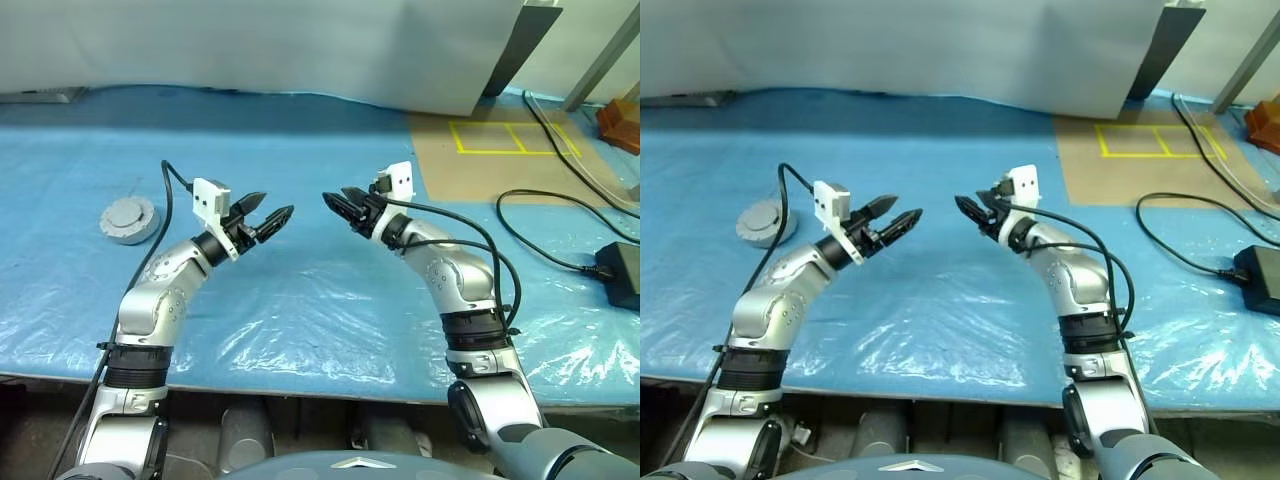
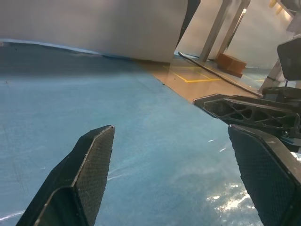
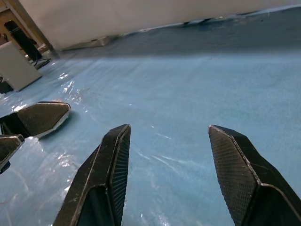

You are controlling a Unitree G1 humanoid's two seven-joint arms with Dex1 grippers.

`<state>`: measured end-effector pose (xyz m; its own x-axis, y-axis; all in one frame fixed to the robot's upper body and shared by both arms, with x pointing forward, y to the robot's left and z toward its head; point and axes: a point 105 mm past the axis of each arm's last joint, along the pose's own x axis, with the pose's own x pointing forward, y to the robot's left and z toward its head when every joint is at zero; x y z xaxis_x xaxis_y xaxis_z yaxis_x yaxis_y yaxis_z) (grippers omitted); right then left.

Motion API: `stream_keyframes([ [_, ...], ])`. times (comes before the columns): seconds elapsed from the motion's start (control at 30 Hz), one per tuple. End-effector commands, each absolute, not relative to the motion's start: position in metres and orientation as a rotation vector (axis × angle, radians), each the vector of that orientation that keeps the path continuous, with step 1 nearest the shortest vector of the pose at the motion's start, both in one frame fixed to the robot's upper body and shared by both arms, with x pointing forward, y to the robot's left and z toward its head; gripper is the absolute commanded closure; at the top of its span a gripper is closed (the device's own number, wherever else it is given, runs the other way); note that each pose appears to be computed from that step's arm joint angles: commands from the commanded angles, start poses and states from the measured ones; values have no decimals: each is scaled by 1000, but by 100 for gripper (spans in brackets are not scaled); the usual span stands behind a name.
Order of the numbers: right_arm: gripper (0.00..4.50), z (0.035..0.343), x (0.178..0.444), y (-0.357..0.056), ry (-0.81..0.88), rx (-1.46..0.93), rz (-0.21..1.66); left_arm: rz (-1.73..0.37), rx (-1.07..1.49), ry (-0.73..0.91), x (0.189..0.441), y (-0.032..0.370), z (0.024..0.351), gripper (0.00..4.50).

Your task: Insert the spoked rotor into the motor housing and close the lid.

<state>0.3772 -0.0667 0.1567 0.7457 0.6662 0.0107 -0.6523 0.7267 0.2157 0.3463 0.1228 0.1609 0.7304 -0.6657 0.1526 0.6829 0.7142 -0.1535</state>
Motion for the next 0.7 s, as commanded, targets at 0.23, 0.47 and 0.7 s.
stream_keyframes([
  [0.23,176,164,373,-49,7,151,777,-707,-188,-131,354,136,184,44],
  [0.47,176,166,385,-57,-22,136,701,-698,-148,-143,357,139,186,44],
  [0.7,176,168,401,-62,-27,141,600,-677,-139,-179,364,137,194,44],
])
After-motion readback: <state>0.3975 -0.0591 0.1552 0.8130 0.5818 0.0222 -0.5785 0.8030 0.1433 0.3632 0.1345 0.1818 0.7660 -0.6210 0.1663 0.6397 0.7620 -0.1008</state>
